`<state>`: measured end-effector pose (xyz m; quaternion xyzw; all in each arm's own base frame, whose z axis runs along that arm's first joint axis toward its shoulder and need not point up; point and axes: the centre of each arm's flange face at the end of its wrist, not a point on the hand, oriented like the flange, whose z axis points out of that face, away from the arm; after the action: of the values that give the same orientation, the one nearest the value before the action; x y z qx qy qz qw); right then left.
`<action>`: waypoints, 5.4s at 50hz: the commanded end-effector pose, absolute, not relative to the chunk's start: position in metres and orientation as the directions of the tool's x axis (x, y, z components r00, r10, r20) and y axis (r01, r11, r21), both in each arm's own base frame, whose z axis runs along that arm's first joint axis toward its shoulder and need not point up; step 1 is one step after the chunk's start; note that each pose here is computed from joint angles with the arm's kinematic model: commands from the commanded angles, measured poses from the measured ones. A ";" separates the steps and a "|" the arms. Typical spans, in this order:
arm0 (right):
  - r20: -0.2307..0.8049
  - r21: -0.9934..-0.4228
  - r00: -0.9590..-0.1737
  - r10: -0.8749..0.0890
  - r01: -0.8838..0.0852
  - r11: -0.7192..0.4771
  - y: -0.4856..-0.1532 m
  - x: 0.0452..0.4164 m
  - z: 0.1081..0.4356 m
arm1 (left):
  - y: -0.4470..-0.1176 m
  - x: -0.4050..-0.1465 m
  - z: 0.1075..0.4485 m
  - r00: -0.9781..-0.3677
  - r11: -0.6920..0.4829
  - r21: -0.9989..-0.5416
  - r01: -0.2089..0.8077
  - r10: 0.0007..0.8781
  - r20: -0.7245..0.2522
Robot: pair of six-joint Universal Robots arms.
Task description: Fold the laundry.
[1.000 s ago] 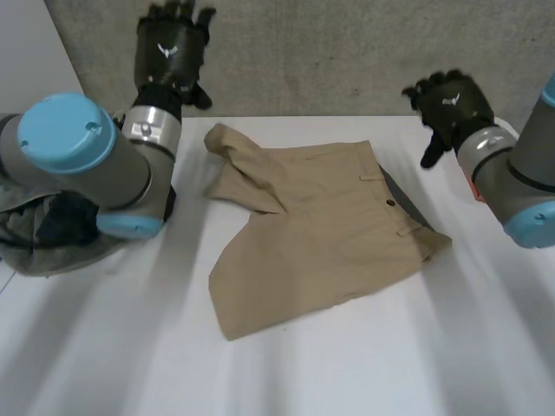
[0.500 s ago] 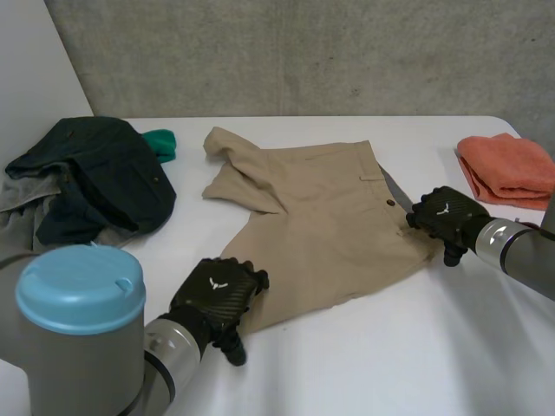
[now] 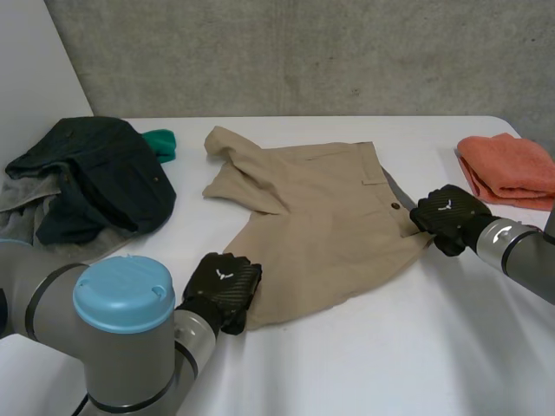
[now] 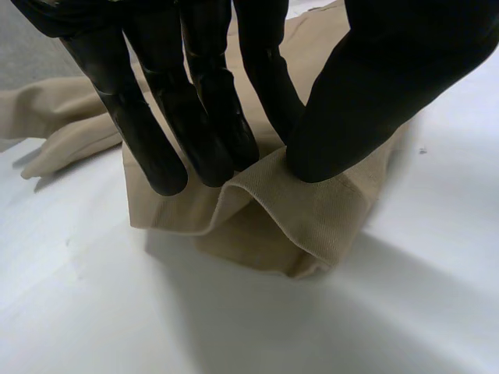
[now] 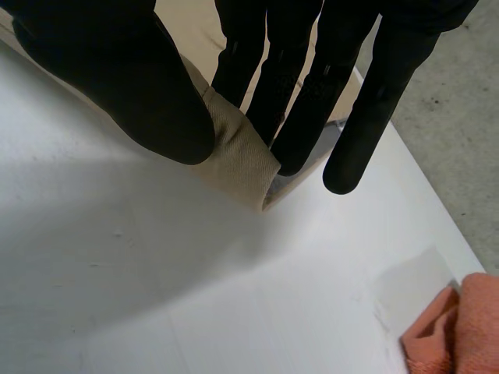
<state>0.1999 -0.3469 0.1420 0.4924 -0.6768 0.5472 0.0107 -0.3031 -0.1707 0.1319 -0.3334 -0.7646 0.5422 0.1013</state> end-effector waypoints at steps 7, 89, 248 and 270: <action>0.511 -0.707 -0.533 -0.674 -0.707 0.023 -0.321 0.191 0.161 | -0.171 -0.302 0.138 -0.734 0.131 -0.888 0.442 0.622 -0.273; 0.448 -0.836 -0.774 -0.447 -0.540 0.097 -0.369 0.197 0.181 | -0.330 -0.380 0.190 -0.794 -0.613 -0.747 0.258 0.306 -0.525; 0.408 -0.906 -0.735 -0.541 -0.402 -0.135 -0.280 0.267 0.089 | -0.194 -0.372 0.292 -0.347 0.010 -0.999 -0.049 0.938 0.026; 0.445 -0.875 -0.813 -0.376 -0.306 -0.376 -0.367 0.289 0.162 | -0.200 -0.370 0.297 -0.362 -0.005 -0.998 -0.065 0.932 0.019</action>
<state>0.2846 -0.3431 0.1341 0.3229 -0.5918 0.7381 -0.0265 -0.3700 -0.1987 0.2947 -0.3837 -0.5724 0.5924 0.4173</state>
